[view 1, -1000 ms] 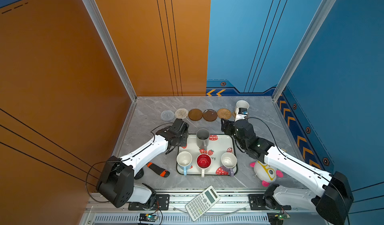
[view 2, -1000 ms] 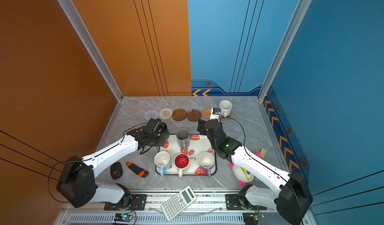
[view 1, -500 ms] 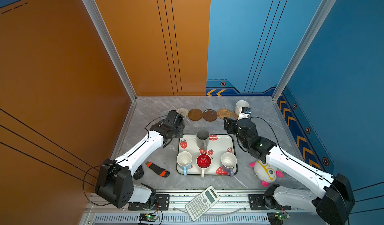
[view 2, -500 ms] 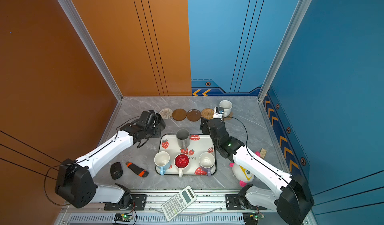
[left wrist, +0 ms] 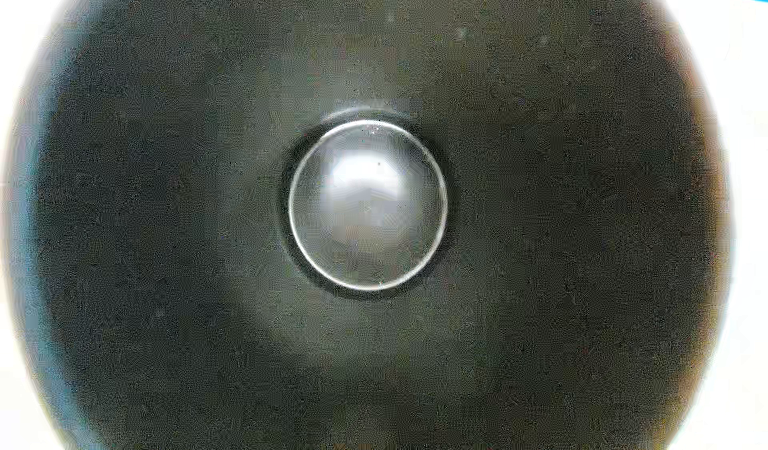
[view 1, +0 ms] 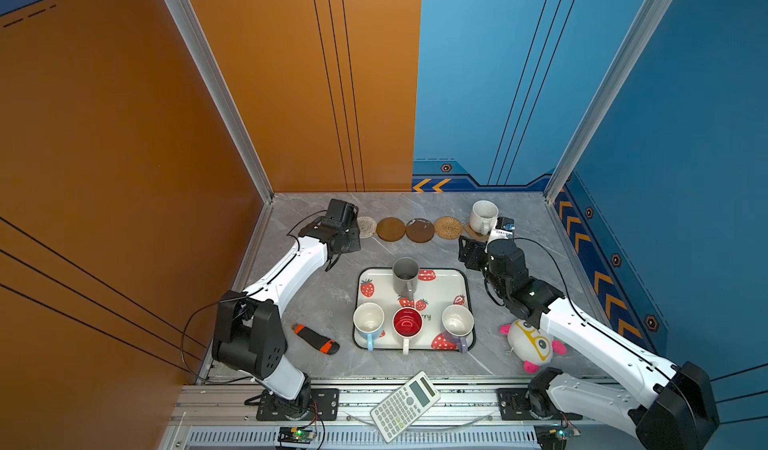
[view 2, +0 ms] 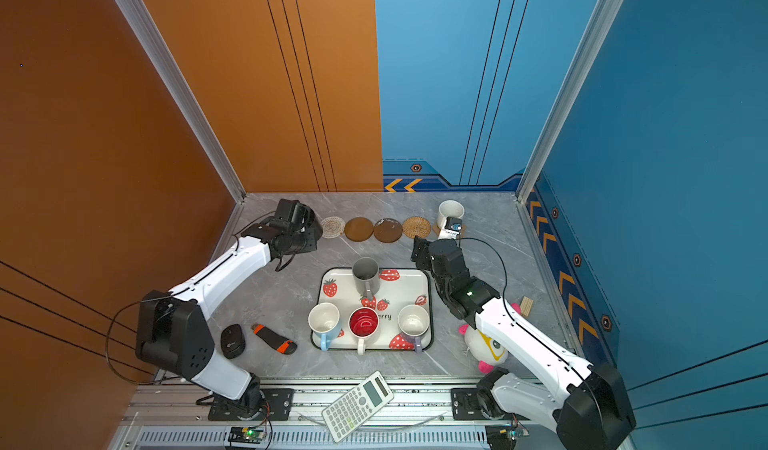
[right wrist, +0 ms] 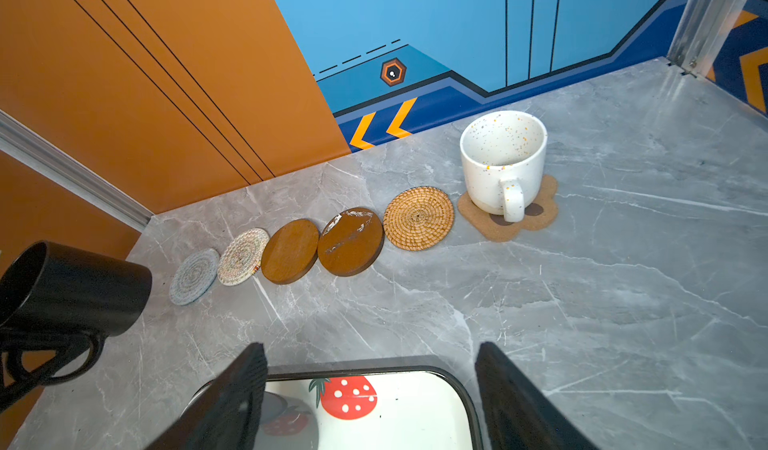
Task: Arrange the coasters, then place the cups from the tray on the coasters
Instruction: 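Lift the black mug with the left gripper and carry it to the blue knit coaster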
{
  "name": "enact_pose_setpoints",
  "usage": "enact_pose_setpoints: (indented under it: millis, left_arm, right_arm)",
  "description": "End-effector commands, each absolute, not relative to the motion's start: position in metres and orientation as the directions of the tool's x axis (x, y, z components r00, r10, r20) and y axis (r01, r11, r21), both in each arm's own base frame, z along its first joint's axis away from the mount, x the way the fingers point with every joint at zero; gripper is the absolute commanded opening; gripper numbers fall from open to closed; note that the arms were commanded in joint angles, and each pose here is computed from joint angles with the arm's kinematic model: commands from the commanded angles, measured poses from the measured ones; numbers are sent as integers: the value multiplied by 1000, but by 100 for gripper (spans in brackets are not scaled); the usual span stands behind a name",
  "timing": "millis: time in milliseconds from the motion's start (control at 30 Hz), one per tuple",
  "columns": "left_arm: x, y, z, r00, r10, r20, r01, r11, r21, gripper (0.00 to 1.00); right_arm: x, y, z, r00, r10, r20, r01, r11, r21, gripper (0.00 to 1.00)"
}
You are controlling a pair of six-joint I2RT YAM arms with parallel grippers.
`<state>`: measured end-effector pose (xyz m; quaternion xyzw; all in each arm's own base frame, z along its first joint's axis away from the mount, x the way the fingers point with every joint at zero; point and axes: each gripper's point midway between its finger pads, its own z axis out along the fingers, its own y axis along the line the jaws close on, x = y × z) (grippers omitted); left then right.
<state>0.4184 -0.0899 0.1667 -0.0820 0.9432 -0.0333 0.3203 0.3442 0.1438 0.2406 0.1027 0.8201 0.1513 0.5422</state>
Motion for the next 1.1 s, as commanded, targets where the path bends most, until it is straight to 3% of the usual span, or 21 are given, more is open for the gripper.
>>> enact_pose_setpoints:
  millis: [0,433,1067]
  left_arm:
    - [449,-81,194,-720,-192,-667,-139,981,-133,0]
    - [504,-55,155,-733,-283,-619,-208,959,-192,0]
    - [541,-26,122,-738,-328,-591,-271,945,-185,0]
  right_arm:
    - [341,139,237,-398,359,-844,11,922,386,78]
    - [344,124,226,-413,381,-827,42,916,400,78]
    - [344,116,220,-419,383,-823,68,917,392,78]
